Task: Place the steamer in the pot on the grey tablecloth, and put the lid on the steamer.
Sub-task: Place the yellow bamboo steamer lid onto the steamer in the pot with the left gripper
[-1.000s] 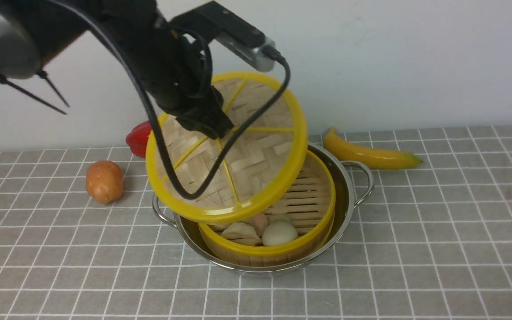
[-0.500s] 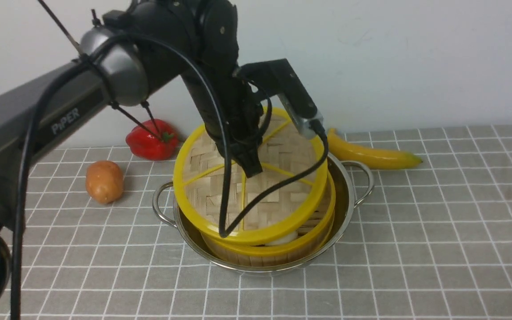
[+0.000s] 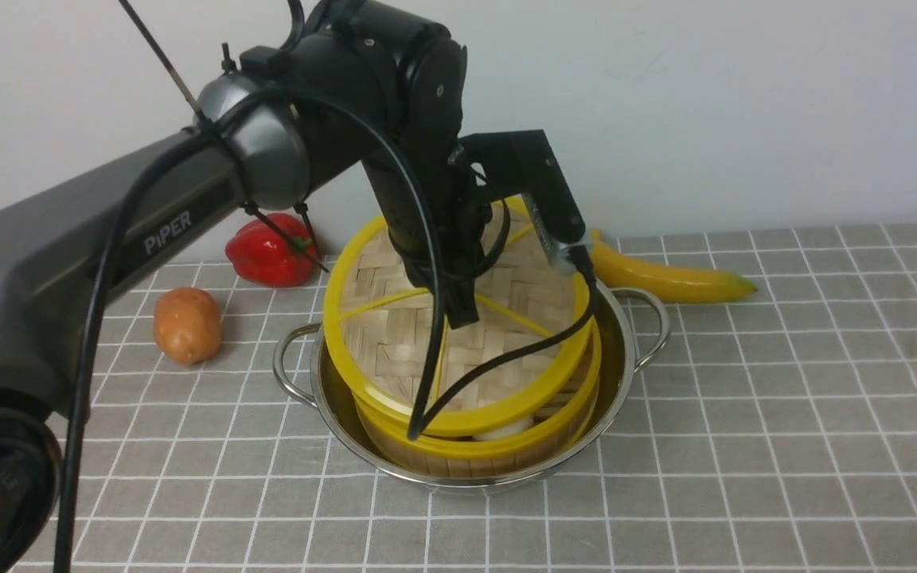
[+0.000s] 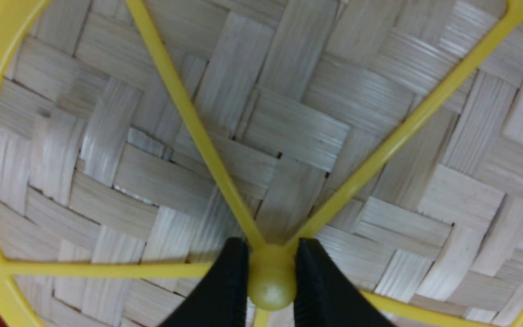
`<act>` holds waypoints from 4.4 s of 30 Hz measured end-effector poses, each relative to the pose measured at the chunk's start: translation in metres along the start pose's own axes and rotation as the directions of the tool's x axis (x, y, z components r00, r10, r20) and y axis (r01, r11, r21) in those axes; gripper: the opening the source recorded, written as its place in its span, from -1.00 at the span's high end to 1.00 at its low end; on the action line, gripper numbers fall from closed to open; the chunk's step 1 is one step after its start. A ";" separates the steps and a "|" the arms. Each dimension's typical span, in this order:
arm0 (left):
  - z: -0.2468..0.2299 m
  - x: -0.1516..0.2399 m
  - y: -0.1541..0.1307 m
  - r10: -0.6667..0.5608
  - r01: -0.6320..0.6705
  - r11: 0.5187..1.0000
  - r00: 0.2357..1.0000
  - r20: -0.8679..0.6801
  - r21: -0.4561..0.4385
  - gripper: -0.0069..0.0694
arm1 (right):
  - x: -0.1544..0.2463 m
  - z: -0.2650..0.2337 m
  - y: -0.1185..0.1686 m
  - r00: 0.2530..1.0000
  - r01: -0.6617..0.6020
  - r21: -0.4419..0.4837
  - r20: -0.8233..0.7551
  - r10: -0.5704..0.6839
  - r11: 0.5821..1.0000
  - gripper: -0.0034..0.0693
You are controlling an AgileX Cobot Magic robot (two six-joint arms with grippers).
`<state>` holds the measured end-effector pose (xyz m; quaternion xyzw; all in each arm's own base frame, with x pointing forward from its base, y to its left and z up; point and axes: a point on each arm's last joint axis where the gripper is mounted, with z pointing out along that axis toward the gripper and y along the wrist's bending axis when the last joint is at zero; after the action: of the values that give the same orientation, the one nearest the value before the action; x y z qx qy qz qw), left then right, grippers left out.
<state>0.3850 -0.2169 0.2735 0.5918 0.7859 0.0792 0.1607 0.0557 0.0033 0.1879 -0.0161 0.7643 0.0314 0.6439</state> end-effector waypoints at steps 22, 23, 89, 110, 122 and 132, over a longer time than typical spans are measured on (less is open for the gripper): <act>0.022 -0.003 -0.007 0.006 -0.005 0.996 1.000 -0.012 0.084 0.51 | 0.000 0.000 0.000 1.000 0.000 0.000 0.000 0.000 1.000 0.25; 0.023 -0.004 -0.007 0.005 -0.005 0.997 1.000 -0.008 0.080 0.51 | 0.000 0.000 0.000 1.000 0.000 0.000 0.000 0.000 1.000 0.25; 0.004 -0.012 0.006 0.004 -0.004 0.999 1.000 0.007 0.047 0.51 | 0.000 0.000 0.000 1.000 0.000 0.000 0.000 0.000 1.000 0.25; 0.003 -0.013 0.005 -0.202 0.201 0.977 0.979 0.007 0.064 0.51 | 0.000 0.000 0.000 1.000 0.000 0.000 0.000 0.000 1.000 0.25; 0.005 -0.009 0.000 -0.310 0.310 0.947 0.951 -0.021 0.078 0.51 | 0.000 0.000 0.000 1.000 0.000 0.000 0.001 0.000 1.000 0.25; -0.001 -0.004 -0.003 -0.280 0.281 0.956 0.960 -0.021 0.081 0.51 | 0.000 0.000 0.000 1.000 0.000 0.000 0.001 0.000 1.000 0.25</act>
<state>0.3826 -0.2220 0.2744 0.4802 0.8652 0.0257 0.1418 0.0557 0.0033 0.1880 -0.0161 0.7640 0.0314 0.6442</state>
